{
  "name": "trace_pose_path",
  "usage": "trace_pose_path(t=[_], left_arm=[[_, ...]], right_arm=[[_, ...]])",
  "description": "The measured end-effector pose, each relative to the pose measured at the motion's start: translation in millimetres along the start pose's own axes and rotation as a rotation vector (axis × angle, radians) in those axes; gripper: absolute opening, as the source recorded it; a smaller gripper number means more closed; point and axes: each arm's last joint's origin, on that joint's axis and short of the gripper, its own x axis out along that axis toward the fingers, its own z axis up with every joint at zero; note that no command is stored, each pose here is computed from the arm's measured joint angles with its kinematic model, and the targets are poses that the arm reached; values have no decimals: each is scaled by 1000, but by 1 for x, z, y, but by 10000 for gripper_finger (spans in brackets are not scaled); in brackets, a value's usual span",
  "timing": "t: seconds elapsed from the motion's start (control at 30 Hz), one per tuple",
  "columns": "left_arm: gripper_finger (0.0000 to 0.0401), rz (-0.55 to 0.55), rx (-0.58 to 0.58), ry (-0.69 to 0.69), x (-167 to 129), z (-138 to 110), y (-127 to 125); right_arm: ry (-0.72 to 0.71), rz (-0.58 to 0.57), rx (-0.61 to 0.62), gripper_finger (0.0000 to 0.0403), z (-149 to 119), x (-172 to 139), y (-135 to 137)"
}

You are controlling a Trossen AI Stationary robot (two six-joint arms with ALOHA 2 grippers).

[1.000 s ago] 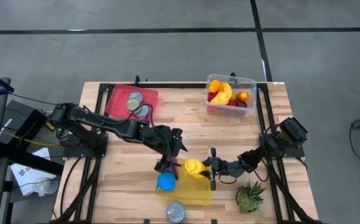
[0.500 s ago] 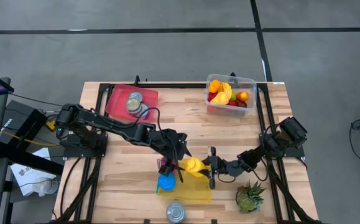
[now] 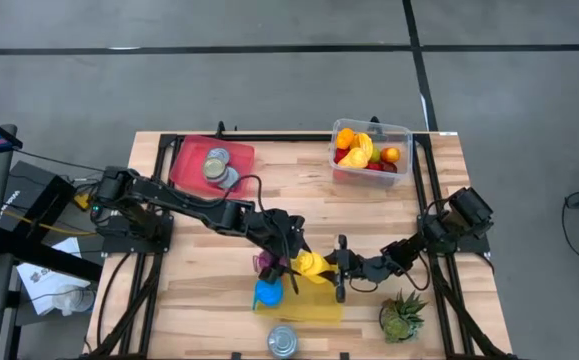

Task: Pick & Place Food Item
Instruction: Adjust the yellow water bottle in the yellow bin

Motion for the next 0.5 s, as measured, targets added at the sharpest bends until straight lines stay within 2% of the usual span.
trace_pose_path(t=[0.13, 0.33, 0.5], left_arm=[[300, -6, -5, 34, 11, -7, 1], [296, 10, -2, 13, 10, -5, 4], [262, 16, 22, -4, 10, -3, 3]], right_arm=[[-6, 3, 5, 111, 1, 0, 0], [-13, 1, 9, 111, 2, 0, 0], [-12, 2, 2, 111, 2, 0, 0]])
